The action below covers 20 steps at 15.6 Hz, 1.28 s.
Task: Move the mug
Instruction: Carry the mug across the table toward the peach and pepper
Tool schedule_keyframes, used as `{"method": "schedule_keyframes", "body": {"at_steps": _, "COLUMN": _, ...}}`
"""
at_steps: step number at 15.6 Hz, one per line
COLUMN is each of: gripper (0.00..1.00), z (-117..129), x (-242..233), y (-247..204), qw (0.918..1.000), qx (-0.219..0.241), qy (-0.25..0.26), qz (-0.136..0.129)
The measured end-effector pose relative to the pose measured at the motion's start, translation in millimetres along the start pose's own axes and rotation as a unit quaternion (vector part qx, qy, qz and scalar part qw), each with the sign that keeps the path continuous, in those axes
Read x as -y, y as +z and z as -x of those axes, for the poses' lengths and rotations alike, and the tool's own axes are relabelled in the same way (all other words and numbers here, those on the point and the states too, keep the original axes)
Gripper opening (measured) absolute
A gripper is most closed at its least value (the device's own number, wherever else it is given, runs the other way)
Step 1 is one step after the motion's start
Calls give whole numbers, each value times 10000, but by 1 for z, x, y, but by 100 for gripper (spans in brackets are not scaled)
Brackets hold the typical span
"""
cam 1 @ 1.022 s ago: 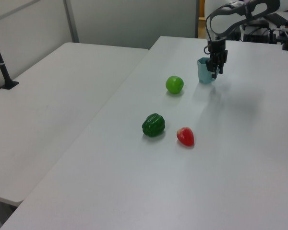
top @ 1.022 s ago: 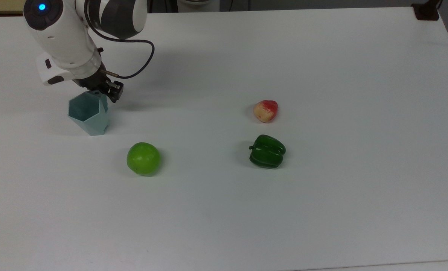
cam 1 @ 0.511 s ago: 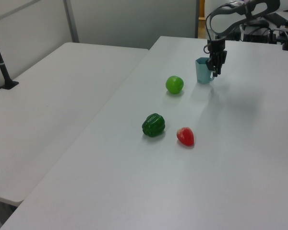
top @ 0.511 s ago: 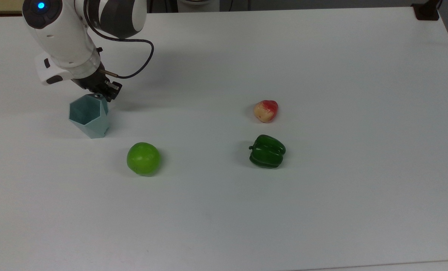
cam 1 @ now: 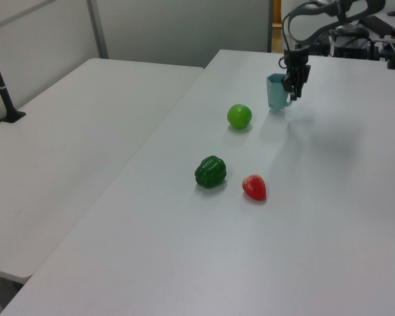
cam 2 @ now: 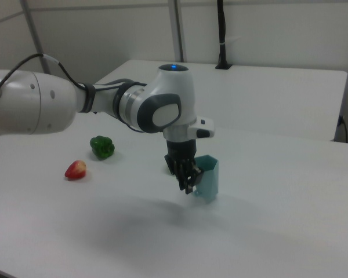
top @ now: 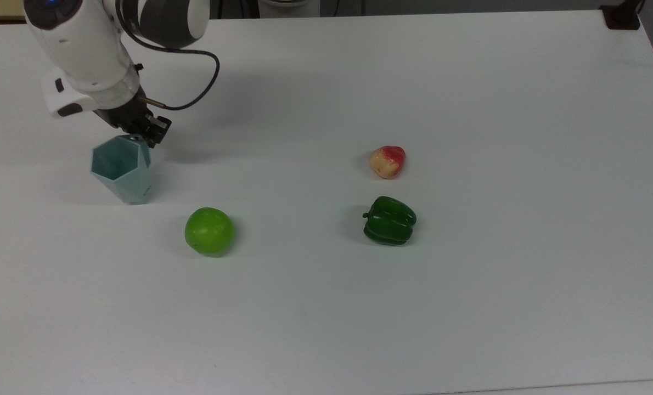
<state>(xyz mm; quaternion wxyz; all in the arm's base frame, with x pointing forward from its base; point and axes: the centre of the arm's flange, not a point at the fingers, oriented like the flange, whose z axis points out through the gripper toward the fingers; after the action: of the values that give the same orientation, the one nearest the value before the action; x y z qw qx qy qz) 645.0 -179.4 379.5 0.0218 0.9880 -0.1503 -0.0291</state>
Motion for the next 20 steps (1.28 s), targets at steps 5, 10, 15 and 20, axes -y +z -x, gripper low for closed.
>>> {"method": "schedule_keyframes", "body": {"at_steps": 5, "gripper": 24, "z": 4, "x": -1, "y": -60, "qw": 9988, "qx": -486, "qy": -4, "qz": -84}}
{"method": "schedule_keyframes", "body": {"at_steps": 10, "gripper": 24, "z": 15, "x": 78, "y": -100, "qw": 9947, "qx": -795, "qy": -604, "qz": -251}}
{"method": "schedule_keyframes", "body": {"at_steps": 15, "gripper": 24, "z": 44, "x": 178, "y": -89, "qw": 9890, "qx": -408, "qy": -1404, "qz": -238}}
{"method": "schedule_keyframes", "body": {"at_steps": 20, "gripper": 24, "z": 63, "x": 229, "y": -41, "qw": 9834, "qx": 103, "qy": -1806, "qz": -102}}
